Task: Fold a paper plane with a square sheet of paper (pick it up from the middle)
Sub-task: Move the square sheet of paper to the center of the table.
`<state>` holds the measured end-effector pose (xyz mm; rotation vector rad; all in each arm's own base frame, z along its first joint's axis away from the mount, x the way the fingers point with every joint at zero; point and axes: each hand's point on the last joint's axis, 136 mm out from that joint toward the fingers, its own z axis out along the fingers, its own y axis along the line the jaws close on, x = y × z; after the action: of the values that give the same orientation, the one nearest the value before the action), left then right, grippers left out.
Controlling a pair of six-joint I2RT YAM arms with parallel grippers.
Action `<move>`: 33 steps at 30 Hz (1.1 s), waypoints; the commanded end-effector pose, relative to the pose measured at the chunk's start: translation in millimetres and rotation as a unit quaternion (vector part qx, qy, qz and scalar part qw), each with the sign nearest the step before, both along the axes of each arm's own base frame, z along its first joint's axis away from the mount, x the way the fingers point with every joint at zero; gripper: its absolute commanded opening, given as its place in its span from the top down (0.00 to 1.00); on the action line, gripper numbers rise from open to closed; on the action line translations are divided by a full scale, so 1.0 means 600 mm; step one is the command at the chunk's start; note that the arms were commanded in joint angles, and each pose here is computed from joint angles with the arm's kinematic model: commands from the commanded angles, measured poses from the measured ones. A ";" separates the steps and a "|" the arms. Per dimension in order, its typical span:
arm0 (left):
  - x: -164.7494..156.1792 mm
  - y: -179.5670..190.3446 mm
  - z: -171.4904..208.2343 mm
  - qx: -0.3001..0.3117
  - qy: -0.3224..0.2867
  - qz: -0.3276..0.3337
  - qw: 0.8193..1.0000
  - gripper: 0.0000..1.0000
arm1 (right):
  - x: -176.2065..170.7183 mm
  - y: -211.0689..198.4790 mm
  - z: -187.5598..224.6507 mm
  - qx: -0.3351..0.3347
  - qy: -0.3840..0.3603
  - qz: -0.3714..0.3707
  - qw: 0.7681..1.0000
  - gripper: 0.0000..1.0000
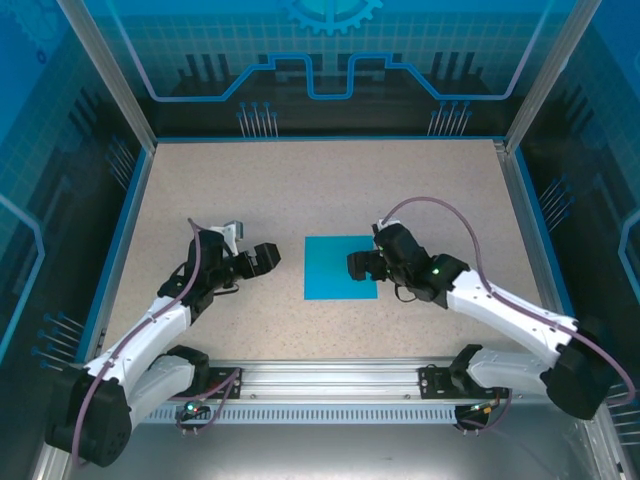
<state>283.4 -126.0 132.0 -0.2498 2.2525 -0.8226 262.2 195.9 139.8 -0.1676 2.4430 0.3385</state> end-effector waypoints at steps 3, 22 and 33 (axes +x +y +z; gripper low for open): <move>0.002 0.005 0.004 0.019 -0.019 -0.002 1.000 0.01 | -0.017 0.036 -0.053 0.013 0.092 -0.011 0.996 0.01; 0.002 0.022 -0.025 0.028 0.016 0.024 0.999 0.02 | 0.022 0.106 -0.138 -0.138 0.199 -0.043 0.969 0.01; 0.002 0.011 -0.033 0.027 0.030 0.003 0.999 0.02 | 0.057 0.121 -0.169 -0.126 0.232 -0.057 0.963 0.01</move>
<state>283.7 -117.0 106.8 -0.2834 2.3265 -0.7410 294.6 276.2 40.8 -0.1168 2.9040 0.0433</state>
